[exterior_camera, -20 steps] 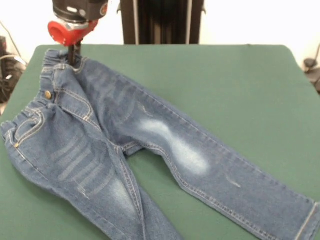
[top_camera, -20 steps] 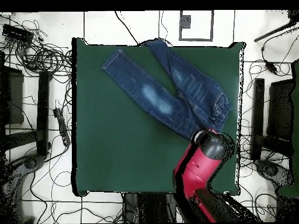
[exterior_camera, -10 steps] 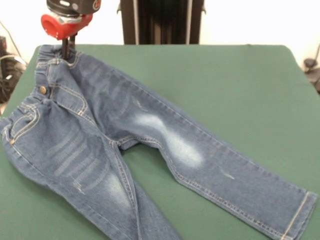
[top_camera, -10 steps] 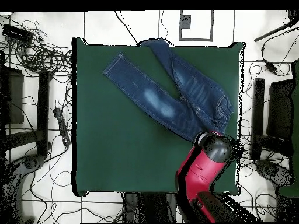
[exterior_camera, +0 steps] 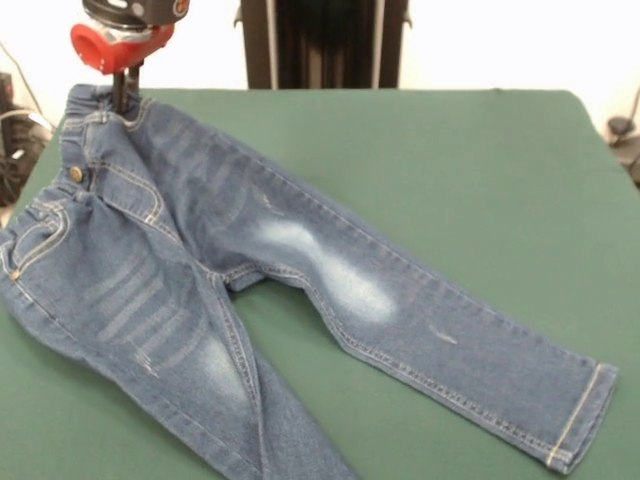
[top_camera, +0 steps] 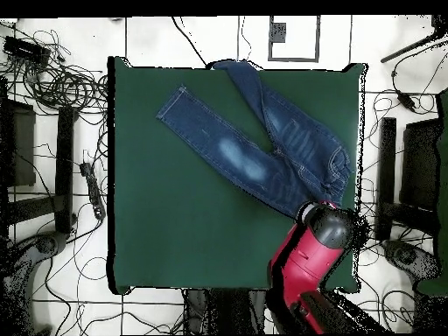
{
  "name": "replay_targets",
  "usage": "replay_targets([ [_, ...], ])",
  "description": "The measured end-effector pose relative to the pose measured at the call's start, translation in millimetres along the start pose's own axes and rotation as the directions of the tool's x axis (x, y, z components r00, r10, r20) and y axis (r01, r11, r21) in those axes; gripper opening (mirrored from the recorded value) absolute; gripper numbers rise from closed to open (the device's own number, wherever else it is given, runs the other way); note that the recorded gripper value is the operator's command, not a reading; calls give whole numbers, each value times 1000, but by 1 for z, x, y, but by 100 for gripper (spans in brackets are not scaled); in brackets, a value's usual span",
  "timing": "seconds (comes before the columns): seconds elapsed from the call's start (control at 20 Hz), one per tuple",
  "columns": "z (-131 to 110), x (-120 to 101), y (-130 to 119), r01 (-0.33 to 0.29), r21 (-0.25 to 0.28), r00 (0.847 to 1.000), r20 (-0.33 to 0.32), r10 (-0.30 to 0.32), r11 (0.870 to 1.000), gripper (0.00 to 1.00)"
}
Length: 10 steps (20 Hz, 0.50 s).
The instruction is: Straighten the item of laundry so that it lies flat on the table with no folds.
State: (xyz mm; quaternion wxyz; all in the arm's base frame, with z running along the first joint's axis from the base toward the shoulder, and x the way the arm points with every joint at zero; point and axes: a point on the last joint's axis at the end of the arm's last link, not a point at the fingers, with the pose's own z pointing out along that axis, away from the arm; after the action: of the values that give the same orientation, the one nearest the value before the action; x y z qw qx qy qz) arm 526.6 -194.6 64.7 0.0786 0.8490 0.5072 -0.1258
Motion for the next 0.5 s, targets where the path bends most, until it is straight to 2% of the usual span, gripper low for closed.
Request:
replay_targets([
  [0.5,2,-8,0,-13,5,1000,6,13,1000,0],
])
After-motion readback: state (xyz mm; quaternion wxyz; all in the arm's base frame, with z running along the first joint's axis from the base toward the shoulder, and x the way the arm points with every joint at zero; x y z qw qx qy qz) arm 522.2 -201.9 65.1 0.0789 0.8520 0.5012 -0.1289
